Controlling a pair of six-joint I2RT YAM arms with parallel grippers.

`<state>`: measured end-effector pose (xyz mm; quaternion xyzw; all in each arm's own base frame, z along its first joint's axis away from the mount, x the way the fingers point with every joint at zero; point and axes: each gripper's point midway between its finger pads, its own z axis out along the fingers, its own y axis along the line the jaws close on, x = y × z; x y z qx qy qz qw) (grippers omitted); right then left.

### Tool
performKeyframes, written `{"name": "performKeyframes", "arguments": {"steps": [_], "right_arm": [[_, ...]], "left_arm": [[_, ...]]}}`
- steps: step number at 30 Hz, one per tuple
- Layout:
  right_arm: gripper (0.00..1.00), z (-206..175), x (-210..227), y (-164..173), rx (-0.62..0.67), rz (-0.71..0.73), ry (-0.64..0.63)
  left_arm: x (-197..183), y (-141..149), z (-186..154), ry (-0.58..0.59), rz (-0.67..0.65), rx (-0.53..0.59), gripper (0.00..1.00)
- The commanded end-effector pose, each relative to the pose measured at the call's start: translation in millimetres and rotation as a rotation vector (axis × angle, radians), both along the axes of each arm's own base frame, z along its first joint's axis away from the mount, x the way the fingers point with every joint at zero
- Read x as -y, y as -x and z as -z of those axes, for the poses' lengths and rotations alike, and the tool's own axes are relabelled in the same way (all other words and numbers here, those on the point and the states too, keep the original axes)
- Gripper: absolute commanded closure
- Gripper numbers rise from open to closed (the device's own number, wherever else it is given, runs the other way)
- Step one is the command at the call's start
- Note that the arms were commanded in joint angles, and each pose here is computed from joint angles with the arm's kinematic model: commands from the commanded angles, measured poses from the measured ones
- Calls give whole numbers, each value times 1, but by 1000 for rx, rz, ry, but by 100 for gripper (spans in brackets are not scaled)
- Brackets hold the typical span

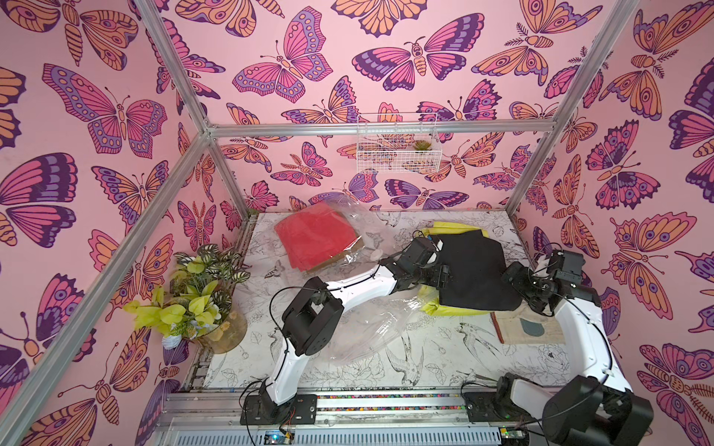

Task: Take the trousers out of the vacuum bag
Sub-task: Place the trousers at the center of the board.

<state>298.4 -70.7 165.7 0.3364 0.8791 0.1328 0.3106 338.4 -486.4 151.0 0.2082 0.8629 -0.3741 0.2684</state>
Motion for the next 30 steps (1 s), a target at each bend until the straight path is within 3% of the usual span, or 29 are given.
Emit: {"name": "performKeyframes", "arguments": {"steps": [1,5,11,24,30], "right_arm": [[0,-9,-6,-4,48,-29,-11],[0,-13,-10,-10,82,-50,-27],[1,-22,-17,-25,123,-101,-61],[2,-18,-43,-61,85,-188,27],[1,-10,-68,-89,22,-287,126]], "left_arm": [[7,-2,-2,39,20,-21,55],[8,-16,-1,69,1,-56,79],[-20,-38,7,58,-84,-75,100],[-81,-45,28,30,-226,-106,100],[-77,-48,24,60,-210,-128,97]]}}
